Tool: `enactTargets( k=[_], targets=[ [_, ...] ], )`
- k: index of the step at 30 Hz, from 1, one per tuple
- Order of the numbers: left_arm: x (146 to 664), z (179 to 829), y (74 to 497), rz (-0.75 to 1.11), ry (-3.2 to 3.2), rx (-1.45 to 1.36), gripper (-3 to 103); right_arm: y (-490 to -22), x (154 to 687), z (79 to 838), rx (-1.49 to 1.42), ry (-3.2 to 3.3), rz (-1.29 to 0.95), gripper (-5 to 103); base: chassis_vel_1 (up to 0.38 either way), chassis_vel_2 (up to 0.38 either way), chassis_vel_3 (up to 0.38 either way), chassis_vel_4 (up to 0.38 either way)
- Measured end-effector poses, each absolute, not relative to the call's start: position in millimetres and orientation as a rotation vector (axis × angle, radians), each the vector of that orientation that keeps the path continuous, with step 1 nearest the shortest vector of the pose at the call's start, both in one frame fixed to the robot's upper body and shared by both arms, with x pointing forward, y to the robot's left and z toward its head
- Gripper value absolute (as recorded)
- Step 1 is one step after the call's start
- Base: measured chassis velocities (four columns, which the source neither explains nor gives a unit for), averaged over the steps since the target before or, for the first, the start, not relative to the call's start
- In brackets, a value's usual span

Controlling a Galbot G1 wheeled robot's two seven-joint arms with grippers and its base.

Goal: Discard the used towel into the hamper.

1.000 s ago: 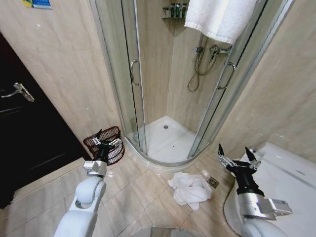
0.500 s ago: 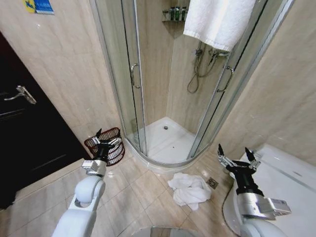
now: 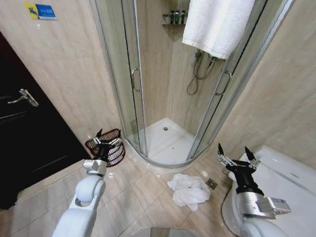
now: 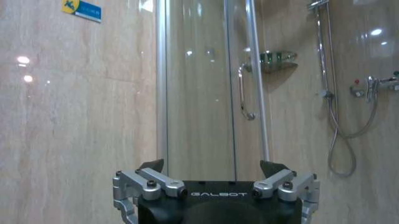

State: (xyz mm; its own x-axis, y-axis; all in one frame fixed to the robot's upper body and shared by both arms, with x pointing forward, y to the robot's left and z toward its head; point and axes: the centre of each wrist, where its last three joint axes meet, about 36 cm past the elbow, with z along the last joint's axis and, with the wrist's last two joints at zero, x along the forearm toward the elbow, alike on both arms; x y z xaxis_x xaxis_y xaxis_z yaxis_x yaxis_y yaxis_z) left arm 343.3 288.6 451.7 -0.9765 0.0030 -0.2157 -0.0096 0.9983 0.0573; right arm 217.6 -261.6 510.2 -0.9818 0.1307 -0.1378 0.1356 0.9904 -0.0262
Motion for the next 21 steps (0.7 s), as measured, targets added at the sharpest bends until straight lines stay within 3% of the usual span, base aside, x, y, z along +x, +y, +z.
enactTargets(
  k=[21],
  targets=[
    [341.8,459.2,284.8,0.085,2.911,-0.015,100,-262.2,217.4,510.1,0.188,2.993,-0.063,100,0.0,0.0,0.0,0.0]
  ],
)
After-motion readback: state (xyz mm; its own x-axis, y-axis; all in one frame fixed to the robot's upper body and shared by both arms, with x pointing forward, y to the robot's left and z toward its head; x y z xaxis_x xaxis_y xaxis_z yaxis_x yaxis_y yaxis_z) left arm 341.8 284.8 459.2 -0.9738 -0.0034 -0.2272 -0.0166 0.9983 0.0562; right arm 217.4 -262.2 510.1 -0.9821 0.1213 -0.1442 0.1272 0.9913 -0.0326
